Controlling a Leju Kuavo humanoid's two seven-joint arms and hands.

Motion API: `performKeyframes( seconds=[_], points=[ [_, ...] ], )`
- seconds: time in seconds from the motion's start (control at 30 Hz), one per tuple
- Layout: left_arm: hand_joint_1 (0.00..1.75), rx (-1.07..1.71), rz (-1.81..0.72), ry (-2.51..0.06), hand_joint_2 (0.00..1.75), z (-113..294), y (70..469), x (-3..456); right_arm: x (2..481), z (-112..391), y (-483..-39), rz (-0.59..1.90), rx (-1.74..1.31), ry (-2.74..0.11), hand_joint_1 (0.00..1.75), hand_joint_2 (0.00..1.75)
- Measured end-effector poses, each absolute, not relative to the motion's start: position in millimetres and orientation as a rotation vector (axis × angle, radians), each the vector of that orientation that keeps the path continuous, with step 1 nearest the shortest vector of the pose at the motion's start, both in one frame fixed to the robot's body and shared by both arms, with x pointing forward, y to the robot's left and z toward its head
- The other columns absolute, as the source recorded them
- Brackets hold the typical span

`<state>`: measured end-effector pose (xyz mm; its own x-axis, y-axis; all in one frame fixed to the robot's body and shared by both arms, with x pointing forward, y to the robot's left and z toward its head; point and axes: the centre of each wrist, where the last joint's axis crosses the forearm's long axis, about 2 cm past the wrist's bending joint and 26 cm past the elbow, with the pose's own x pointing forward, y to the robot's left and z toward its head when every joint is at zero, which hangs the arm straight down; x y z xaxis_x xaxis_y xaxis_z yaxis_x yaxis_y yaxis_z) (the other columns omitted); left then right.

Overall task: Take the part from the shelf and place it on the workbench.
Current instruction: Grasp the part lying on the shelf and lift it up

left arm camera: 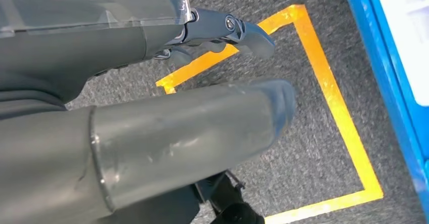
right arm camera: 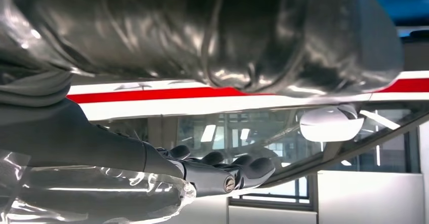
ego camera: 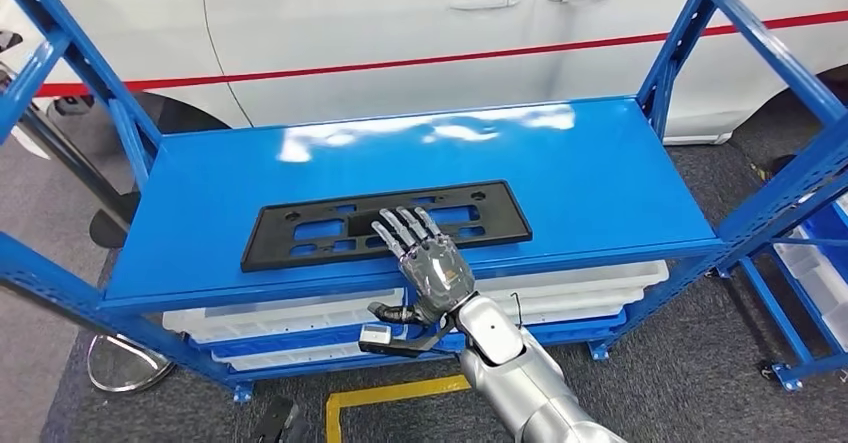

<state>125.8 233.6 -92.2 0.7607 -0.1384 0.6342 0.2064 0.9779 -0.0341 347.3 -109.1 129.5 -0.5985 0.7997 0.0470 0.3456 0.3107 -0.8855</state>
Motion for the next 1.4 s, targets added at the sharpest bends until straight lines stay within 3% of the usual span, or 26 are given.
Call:
performKeyframes(
  seconds=[0.37,0.5,1.4],
  points=[
    [0.00,-0.104,-0.188,-0.684,0.00,-92.0,234.3,127.0,346.5,127.4,-112.3,1.241,-1.010,-2.097,0.00,0.00],
    [0.00,-0.106,-0.187,-0.686,0.00,-91.7,234.1,128.0,347.9,128.3,-112.8,1.216,-0.988,-2.104,0.00,1.75],
    [0.00,-0.107,-0.199,-0.692,0.00,-90.5,233.7,131.9,354.6,126.9,-113.3,1.232,-1.007,-2.046,0.00,1.75]
  ],
)
